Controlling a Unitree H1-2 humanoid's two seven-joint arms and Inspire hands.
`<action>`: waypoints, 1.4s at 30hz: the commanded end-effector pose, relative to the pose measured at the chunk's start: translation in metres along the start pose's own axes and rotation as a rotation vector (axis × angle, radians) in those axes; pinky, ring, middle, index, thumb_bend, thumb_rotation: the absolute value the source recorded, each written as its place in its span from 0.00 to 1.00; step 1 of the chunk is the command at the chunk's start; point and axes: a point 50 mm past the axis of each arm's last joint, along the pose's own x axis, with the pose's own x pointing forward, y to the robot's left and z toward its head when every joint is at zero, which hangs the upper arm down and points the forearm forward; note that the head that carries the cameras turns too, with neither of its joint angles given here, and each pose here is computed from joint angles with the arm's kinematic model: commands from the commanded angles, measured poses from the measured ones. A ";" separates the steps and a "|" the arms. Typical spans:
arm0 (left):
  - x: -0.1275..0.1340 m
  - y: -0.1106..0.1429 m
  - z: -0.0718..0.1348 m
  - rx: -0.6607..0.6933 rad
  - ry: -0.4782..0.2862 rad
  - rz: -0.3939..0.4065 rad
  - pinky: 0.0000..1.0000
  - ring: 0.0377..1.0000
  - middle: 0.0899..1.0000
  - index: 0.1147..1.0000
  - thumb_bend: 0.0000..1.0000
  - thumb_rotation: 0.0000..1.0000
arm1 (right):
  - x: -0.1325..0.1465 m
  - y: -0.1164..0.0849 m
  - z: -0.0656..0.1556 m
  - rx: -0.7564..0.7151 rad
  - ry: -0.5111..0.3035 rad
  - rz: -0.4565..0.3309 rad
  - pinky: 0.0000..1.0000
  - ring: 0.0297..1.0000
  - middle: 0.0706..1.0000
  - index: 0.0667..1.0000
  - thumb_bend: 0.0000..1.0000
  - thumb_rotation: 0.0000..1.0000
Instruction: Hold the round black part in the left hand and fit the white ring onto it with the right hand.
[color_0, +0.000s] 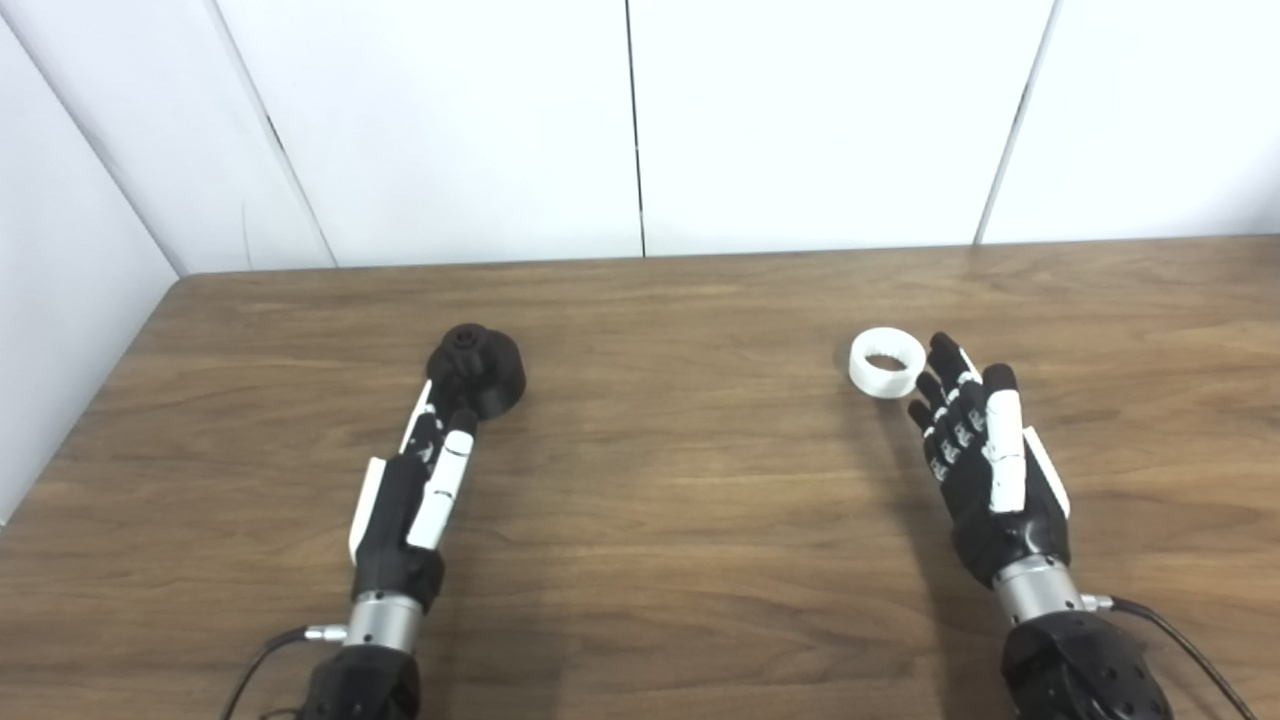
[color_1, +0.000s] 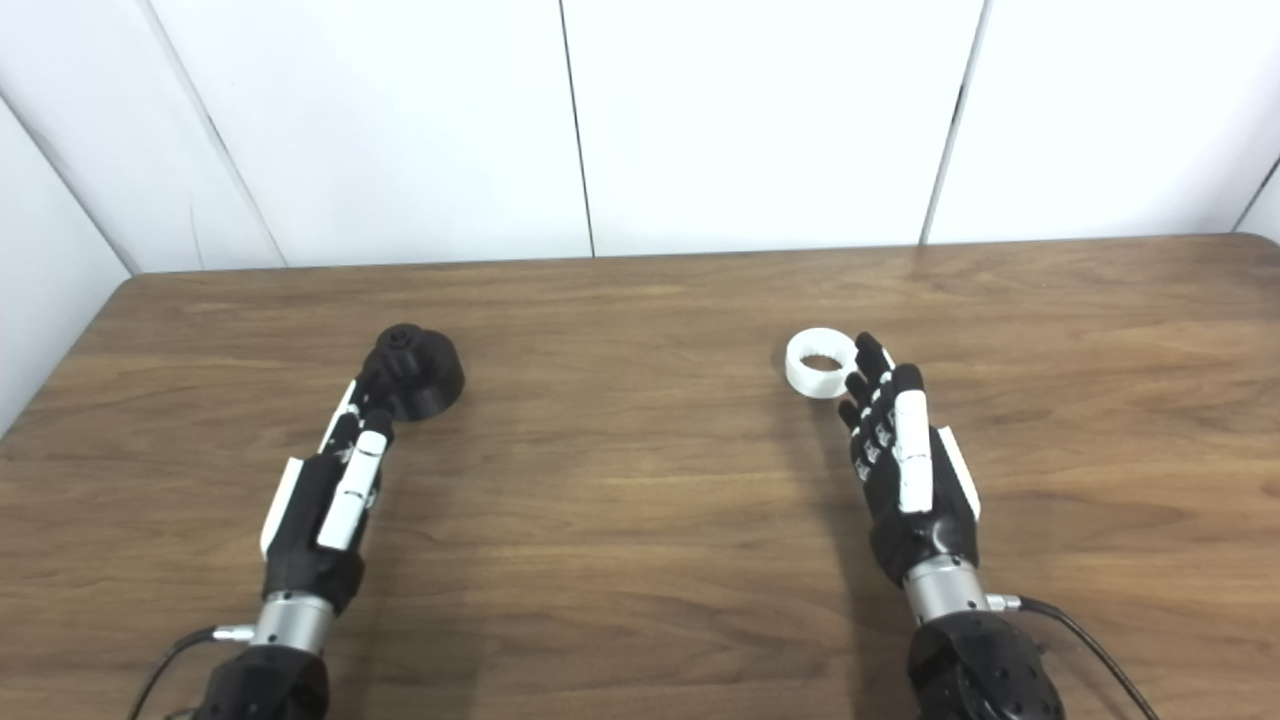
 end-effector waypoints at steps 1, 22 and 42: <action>0.010 0.010 0.026 0.095 -0.086 0.012 1.00 1.00 1.00 1.00 0.64 0.66 | 0.009 0.008 0.017 0.016 -0.085 0.035 1.00 1.00 1.00 0.96 0.57 1.00; 0.072 0.063 0.060 0.481 -0.049 0.081 0.91 0.97 0.98 0.97 0.93 0.26 | 0.014 0.009 0.015 0.024 -0.081 0.054 1.00 1.00 1.00 0.95 0.59 1.00; 0.130 0.089 0.080 0.745 0.119 -0.102 0.94 1.00 1.00 0.97 1.00 0.24 | 0.013 0.014 0.015 0.025 -0.078 0.039 1.00 0.99 1.00 0.94 0.61 1.00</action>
